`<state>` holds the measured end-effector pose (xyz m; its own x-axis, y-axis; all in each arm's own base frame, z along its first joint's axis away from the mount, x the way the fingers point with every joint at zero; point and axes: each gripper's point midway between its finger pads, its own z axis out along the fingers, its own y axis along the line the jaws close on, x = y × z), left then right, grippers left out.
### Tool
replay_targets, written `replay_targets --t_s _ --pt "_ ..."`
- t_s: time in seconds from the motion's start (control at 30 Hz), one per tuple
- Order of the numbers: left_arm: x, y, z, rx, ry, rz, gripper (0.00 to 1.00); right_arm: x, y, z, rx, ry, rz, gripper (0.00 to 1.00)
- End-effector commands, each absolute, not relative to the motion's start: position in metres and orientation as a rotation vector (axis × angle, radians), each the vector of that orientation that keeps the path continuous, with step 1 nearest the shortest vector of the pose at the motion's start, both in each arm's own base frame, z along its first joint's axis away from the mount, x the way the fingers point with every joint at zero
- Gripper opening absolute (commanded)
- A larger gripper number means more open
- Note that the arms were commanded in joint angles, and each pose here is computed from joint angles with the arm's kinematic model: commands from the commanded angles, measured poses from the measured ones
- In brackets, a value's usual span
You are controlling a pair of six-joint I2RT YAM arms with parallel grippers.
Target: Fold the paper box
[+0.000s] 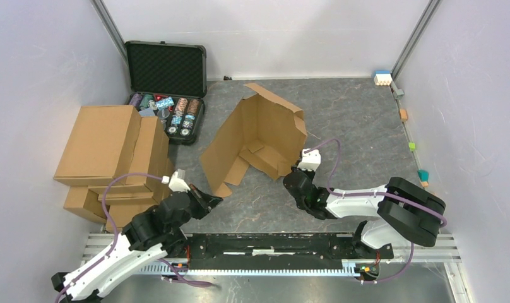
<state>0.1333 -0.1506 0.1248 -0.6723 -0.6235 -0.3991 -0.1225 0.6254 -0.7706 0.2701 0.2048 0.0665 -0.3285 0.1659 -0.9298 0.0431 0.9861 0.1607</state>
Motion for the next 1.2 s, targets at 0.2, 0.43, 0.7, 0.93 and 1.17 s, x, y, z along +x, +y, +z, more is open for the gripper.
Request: replay_targets --t_s 0.2,0.43,0.7,0.93,1.17 --pt "0.152 -0.214 0.119 -0.598 2.095 -1.189 0.02 0.275 0.208 0.077 0.205 1.867 0.133 0.00" --pt "0.157 -0.266 0.122 -0.522 2.044 -1.113 0.02 0.274 0.211 0.079 0.182 1.868 0.148 0.00" --pt "0.169 -0.267 0.095 -0.594 1.987 -1.091 0.02 0.274 0.214 0.087 0.155 1.841 0.169 0.00" --pt "0.184 -0.240 0.101 -0.700 1.880 -1.015 0.02 0.274 0.213 0.091 0.157 1.834 0.156 0.00" --pt "0.178 -0.201 0.091 -0.745 1.938 -0.845 0.02 0.274 0.209 0.088 0.184 1.843 0.128 0.00"
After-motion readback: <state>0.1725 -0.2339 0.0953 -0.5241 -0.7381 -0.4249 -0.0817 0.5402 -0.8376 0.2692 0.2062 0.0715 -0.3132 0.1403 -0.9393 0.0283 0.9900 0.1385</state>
